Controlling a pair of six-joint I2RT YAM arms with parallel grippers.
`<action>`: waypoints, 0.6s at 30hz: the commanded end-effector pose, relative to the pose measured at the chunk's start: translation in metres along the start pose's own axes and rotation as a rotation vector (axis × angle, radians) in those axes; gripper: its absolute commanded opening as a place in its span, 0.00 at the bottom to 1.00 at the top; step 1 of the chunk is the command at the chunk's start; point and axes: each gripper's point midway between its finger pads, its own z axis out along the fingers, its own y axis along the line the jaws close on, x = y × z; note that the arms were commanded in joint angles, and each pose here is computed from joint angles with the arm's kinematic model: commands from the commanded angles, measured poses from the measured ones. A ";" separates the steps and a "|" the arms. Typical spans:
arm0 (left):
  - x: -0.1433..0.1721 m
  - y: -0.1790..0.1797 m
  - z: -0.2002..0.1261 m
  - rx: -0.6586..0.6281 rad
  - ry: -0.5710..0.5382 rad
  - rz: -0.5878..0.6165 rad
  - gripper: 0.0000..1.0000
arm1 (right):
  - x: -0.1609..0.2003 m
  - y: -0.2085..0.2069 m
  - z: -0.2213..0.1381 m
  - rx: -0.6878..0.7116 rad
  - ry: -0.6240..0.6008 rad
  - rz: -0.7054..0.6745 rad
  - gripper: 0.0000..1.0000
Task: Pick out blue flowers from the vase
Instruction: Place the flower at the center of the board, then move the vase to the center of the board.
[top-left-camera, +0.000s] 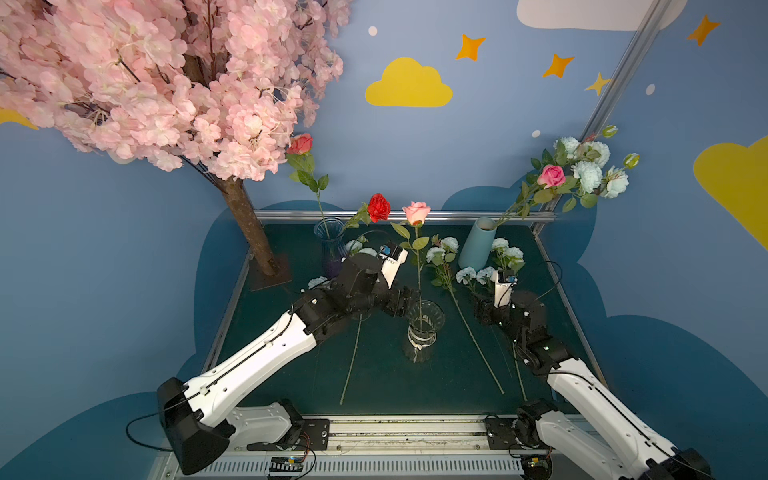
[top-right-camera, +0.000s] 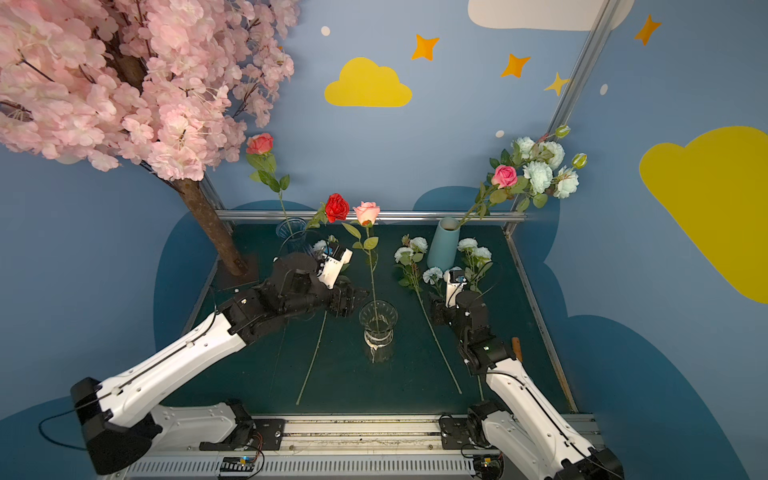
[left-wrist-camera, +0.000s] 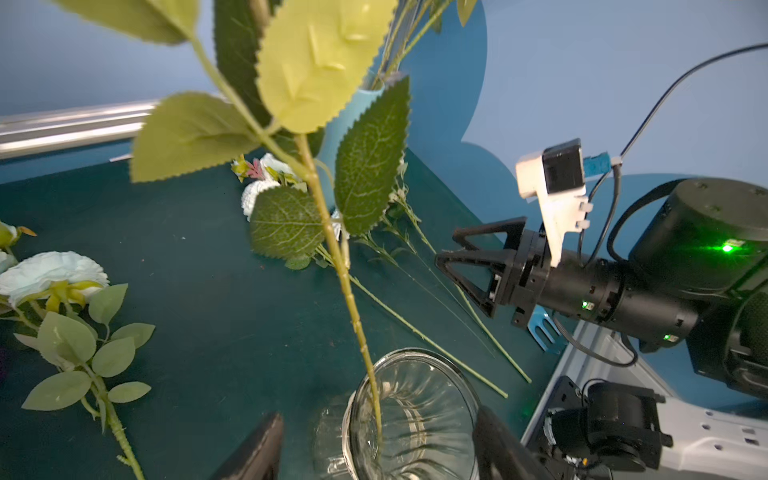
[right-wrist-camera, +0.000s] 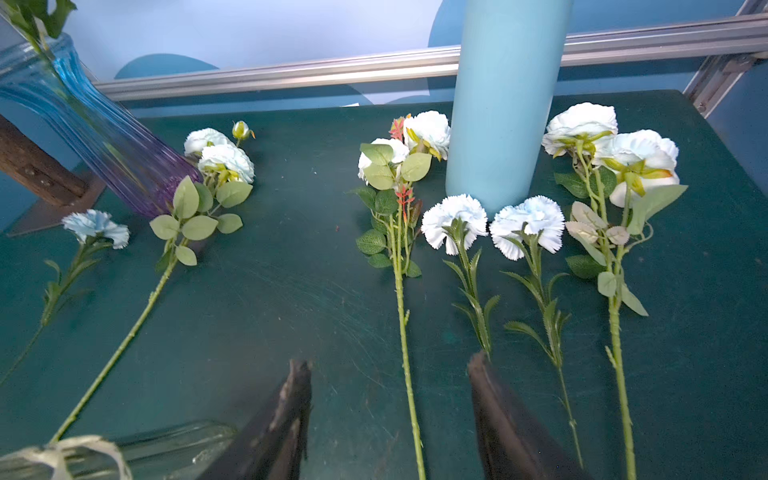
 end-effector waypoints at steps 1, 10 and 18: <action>0.037 0.002 -0.008 -0.041 0.238 0.018 0.71 | -0.019 0.011 0.001 -0.044 -0.039 0.002 0.60; 0.049 -0.001 0.011 -0.062 0.390 0.014 0.64 | -0.019 0.009 -0.002 -0.035 -0.051 0.005 0.60; 0.066 0.002 0.038 -0.078 0.500 0.023 0.56 | -0.019 0.008 -0.002 -0.034 -0.050 0.006 0.59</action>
